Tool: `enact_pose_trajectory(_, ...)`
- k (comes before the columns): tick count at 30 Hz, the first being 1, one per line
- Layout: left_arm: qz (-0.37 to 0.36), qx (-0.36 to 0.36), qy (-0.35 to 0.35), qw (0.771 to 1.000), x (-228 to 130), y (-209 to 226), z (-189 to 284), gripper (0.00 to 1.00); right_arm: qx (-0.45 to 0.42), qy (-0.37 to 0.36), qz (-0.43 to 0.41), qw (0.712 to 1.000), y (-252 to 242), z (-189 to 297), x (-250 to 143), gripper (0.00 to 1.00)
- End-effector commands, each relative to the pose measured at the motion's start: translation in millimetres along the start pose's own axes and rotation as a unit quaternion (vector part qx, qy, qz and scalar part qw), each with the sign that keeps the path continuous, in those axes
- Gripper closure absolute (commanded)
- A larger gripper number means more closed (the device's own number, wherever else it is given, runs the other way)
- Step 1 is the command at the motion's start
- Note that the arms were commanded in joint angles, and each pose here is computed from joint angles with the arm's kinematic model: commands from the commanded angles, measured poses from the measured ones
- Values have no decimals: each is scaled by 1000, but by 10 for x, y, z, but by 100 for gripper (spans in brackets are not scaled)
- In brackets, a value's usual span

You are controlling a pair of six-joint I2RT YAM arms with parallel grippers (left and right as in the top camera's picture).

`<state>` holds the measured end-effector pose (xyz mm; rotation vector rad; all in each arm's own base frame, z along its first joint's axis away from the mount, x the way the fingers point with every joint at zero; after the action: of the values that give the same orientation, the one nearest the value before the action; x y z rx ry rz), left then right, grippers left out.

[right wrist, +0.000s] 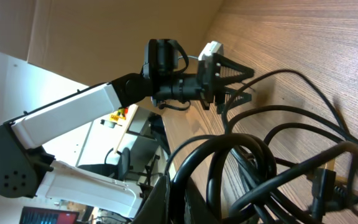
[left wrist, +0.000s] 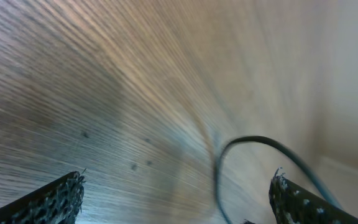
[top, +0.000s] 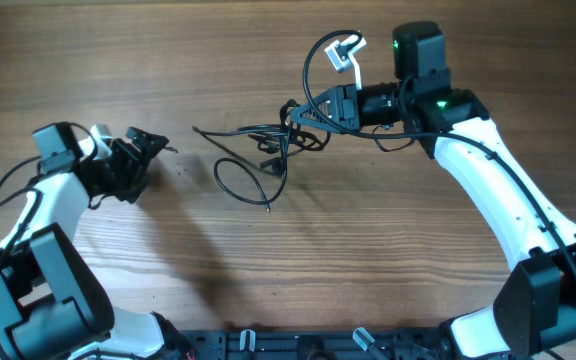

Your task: Untangle cables

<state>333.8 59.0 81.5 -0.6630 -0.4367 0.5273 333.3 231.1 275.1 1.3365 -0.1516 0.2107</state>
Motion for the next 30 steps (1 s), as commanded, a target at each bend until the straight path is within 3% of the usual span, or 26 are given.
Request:
enact_pose_trajectory(1,19,-179,18,984,-3,-247,230,6,6,-5,30,1000,135,49,8,96)
enact_pose_trajectory(2,-9,-235,14,972,9,-359,326,8,6,-5,28,1000,135,49,8,96)
enact_pose_trajectory(3,-72,-297,0,952,34,-521,438,16,6,-5,28,1000,135,49,7,96)
enact_pose_trajectory(5,-174,-328,-10,928,-20,-753,422,21,6,-5,27,1000,135,48,5,96)
enact_pose_trajectory(7,-227,-345,4,911,-118,-967,311,14,13,1,27,1000,153,50,-11,96)
enact_pose_trajectory(9,-302,-375,19,876,-261,-1289,175,9,12,2,24,1000,146,50,-16,96)
enact_pose_trajectory(11,-340,-400,37,850,-417,-1511,91,1,10,0,24,1000,140,49,-11,96)
enact_pose_trajectory(13,-368,-415,60,830,-615,-1708,-14,0,10,-1,25,1000,141,49,-6,96)
enact_pose_trajectory(15,-375,-391,60,839,-650,-1731,-116,0,12,-6,35,999,159,55,24,96)
enact_pose_trajectory(19,-361,-313,50,877,-590,-1593,-283,0,-17,-22,3,1000,68,51,47,96)
enact_pose_trajectory(22,-362,-310,48,878,-582,-1589,-290,0,-54,-39,-15,998,-56,61,59,96)
enact_pose_trajectory(29,-365,-314,46,875,-579,-1605,-283,0,-54,-38,-16,998,-55,59,55,96)
enact_pose_trajectory(30,-383,-357,44,851,-598,-1711,-200,0,-46,-32,-10,998,-34,56,41,96)
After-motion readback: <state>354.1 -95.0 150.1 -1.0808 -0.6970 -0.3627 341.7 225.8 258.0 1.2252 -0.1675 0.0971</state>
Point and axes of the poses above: each gripper's point midway between its finger pads, its own z axis back along the fingers, its own y axis along the line the jaws close on, x = y × z, the point moved 4 cm from there along z, back along the fingers, and after that the axes turned 15 degrees about -z, right-handed, at the moved point
